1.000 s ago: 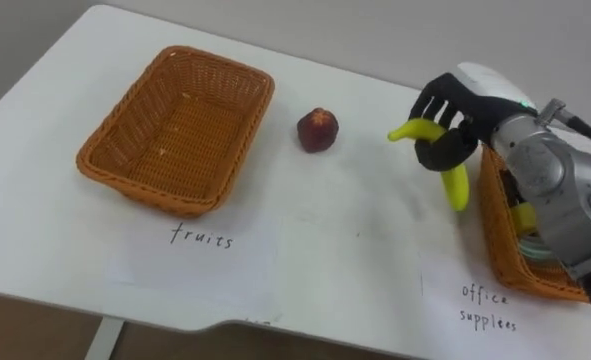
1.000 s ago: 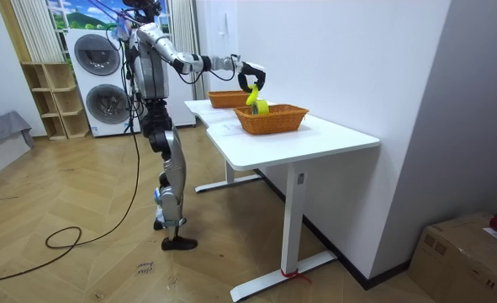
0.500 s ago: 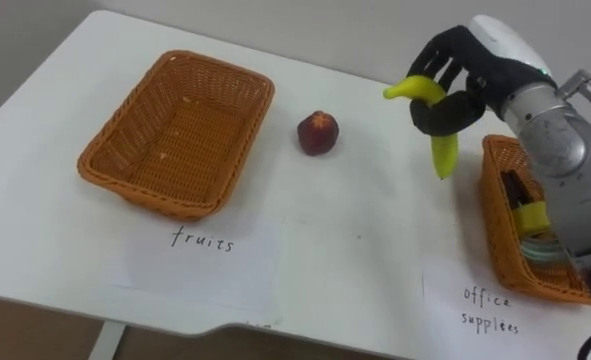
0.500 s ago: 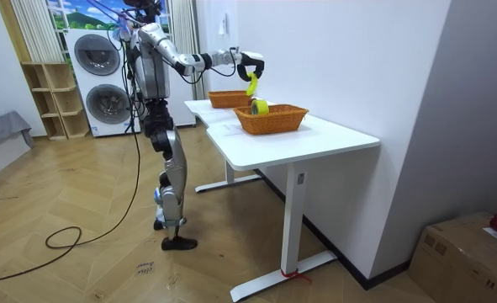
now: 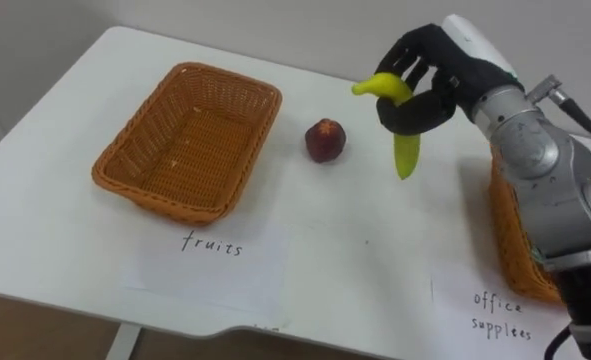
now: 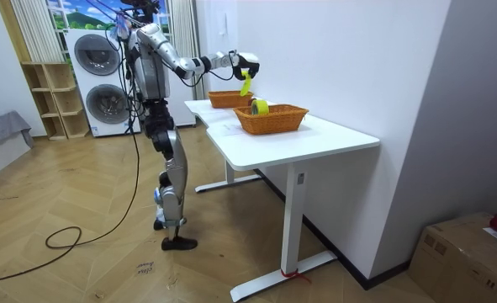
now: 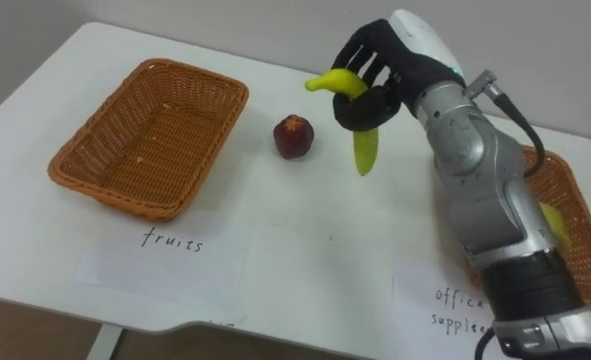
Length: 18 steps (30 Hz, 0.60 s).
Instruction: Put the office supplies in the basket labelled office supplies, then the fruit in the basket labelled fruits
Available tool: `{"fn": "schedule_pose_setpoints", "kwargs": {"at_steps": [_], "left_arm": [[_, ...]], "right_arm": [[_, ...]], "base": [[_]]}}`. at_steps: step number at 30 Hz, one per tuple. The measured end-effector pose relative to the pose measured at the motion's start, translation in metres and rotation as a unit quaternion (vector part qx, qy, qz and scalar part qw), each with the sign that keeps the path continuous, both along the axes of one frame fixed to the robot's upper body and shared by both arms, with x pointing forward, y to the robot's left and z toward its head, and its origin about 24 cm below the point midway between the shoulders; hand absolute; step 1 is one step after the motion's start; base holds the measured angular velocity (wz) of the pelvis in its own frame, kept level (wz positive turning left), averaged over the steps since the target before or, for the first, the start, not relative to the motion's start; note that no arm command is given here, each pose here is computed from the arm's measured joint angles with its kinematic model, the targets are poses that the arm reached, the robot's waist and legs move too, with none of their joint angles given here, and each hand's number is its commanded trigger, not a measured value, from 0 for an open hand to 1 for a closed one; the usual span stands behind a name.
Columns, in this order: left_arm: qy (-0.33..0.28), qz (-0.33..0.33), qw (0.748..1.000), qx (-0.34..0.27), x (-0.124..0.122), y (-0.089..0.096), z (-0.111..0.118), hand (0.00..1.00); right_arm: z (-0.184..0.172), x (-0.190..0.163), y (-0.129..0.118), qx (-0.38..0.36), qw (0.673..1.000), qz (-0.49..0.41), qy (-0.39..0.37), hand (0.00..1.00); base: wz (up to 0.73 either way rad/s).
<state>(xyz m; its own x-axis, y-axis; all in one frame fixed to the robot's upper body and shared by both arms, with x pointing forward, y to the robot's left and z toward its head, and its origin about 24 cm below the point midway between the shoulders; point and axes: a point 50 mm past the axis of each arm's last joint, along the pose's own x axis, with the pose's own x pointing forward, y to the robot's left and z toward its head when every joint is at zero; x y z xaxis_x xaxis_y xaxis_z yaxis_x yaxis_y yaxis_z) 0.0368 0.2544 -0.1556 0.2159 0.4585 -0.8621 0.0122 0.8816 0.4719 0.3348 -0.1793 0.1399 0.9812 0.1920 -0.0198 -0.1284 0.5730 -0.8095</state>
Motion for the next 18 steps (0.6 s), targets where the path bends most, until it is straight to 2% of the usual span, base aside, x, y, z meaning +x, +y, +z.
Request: {"fn": "schedule_pose_setpoints", "kwargs": {"at_steps": [11, 18], "left_arm": [[0.019, -0.011, 1.000, 0.013, -0.006, 0.004, 0.001, 0.00], [0.021, -0.030, 0.999, 0.012, -0.002, 0.004, 0.001, 0.00]], "right_arm": [[0.001, 0.000, 0.002, 0.050, 0.999, 0.012, 0.006, 1.00], [0.016, 0.013, 0.019, 0.101, 0.994, 0.031, -0.010, 1.00]], "base": [[0.09], [0.01]]}}
